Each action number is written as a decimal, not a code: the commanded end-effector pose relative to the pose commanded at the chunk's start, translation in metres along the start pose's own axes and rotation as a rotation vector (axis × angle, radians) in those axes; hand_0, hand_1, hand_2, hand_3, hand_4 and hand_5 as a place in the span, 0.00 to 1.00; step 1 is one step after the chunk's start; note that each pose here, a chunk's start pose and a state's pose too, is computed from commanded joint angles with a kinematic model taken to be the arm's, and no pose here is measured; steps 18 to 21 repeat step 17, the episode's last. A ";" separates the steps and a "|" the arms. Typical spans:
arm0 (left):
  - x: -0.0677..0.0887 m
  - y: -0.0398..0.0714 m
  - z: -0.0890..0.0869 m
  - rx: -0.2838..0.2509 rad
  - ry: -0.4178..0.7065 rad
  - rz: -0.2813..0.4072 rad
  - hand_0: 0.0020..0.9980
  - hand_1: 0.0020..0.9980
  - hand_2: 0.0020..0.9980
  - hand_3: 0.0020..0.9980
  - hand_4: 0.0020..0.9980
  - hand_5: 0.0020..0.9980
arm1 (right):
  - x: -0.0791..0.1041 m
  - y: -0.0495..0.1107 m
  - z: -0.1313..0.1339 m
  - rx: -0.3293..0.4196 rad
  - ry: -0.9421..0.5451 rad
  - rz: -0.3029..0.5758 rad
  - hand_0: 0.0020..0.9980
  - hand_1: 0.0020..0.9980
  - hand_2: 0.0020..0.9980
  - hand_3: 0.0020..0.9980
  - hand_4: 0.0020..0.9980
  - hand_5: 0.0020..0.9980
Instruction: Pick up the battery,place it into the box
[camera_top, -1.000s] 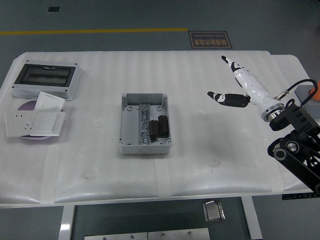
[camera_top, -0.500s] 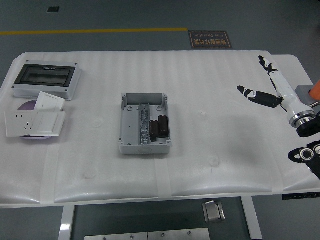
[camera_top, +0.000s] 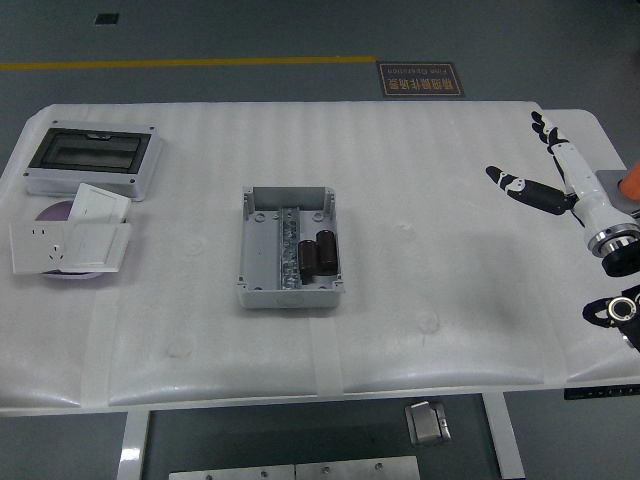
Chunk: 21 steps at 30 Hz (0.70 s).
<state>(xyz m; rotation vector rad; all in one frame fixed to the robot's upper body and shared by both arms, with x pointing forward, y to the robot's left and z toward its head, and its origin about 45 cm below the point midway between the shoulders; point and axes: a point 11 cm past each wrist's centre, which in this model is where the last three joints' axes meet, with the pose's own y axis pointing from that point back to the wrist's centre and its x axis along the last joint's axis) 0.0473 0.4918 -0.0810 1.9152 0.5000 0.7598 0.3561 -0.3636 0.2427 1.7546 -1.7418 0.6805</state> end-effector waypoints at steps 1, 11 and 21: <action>0.000 0.000 0.000 0.000 0.000 0.000 0.64 0.64 0.54 0.59 0.56 0.14 | 0.001 0.000 0.000 0.000 -0.001 0.002 1.00 1.00 1.00 1.00 0.85 0.49; 0.002 0.000 0.000 0.001 0.002 0.004 0.64 0.64 0.54 0.59 0.57 0.14 | 0.006 -0.001 -0.004 0.010 -0.018 0.017 1.00 1.00 1.00 1.00 0.85 0.49; 0.001 0.000 -0.001 0.003 0.004 0.003 0.64 0.64 0.54 0.59 0.57 0.14 | 0.004 0.000 -0.002 0.002 -0.009 0.012 1.00 1.00 1.00 1.00 0.85 0.49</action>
